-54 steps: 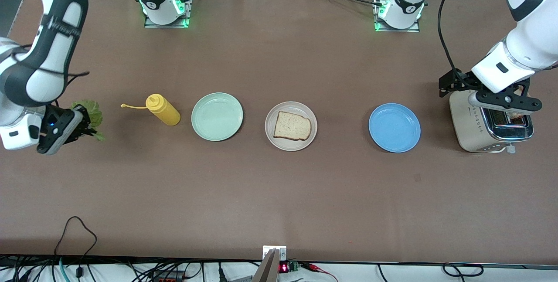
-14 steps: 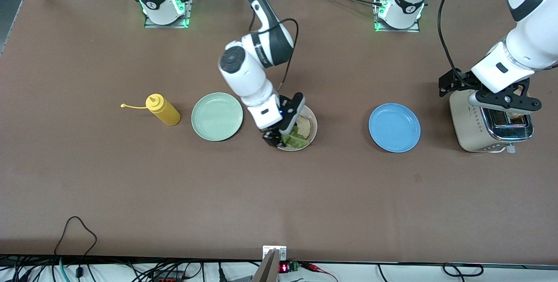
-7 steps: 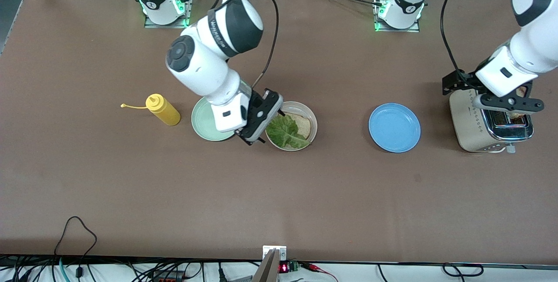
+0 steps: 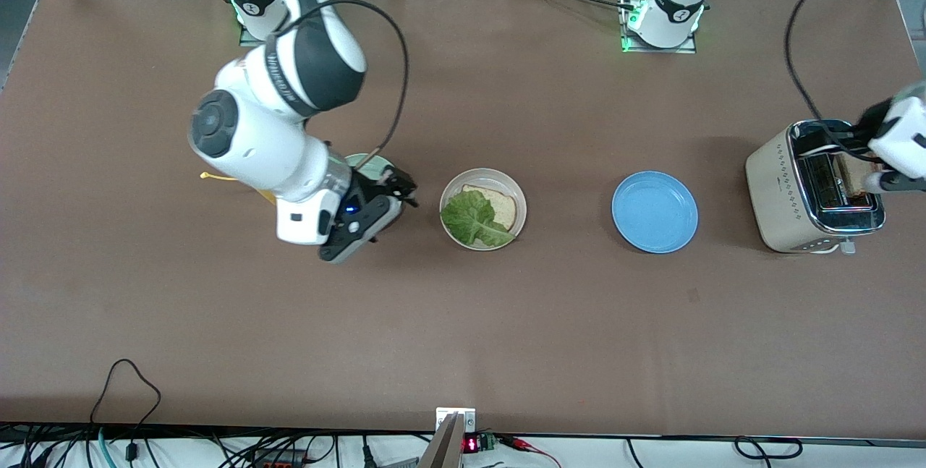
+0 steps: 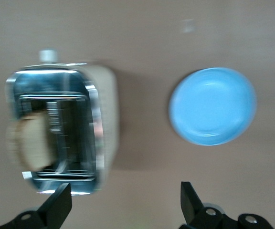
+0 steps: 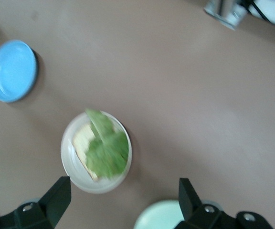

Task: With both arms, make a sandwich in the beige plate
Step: 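Open and withdraw the right gripper while the left gripper reaches the toaster bread, then grasp the second bread slice with the left gripper and lift it out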

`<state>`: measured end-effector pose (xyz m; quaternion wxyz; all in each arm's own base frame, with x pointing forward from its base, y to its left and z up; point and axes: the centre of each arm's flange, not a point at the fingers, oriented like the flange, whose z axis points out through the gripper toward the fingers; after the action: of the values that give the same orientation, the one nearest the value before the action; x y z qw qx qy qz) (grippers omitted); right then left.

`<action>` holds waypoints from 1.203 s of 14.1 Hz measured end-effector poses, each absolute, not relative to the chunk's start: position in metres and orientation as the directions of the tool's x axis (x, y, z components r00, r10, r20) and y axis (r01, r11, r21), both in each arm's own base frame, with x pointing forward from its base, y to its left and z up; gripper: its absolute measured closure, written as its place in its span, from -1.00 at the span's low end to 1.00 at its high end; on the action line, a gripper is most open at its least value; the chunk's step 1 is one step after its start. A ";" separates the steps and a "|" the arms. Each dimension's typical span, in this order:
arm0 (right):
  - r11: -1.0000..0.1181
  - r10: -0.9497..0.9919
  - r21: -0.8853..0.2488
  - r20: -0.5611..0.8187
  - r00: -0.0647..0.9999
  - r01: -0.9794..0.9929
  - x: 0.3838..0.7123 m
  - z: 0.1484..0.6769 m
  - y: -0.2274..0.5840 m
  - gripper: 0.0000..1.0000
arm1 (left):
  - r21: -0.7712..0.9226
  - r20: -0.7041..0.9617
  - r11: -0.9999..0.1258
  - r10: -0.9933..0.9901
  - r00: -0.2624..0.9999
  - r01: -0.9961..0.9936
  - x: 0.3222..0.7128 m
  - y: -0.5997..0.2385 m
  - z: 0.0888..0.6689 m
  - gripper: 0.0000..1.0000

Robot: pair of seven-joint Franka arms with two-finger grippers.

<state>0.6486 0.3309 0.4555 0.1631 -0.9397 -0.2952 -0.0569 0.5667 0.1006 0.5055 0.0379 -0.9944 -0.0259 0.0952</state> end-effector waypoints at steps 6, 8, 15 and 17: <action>-0.859 0.496 -0.156 -0.019 0.868 0.487 0.669 0.480 0.167 -1.00 | -0.104 -0.219 -0.993 -0.027 0.975 -0.051 0.566 0.226 0.447 -1.00; -0.897 0.438 -0.105 -0.060 0.897 0.430 0.670 0.493 0.112 -1.00 | -0.083 -0.238 -0.995 -0.043 0.970 -0.064 0.561 0.251 0.425 -0.98; -0.980 0.196 -0.057 -0.040 0.980 0.193 0.635 0.559 0.042 -1.00 | 0.014 -0.256 -0.997 -0.071 0.964 -0.070 0.551 0.277 0.365 -0.50; -0.989 0.136 -0.055 -0.002 0.991 0.136 0.619 0.577 0.030 -1.00 | 0.025 -0.267 -0.997 -0.082 0.960 -0.078 0.550 0.277 0.359 -0.20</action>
<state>0.6185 0.0302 0.5772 0.0274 -0.9973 -0.0681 0.0030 0.5499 0.2766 0.3592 -0.0071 -0.9900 0.0402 0.1353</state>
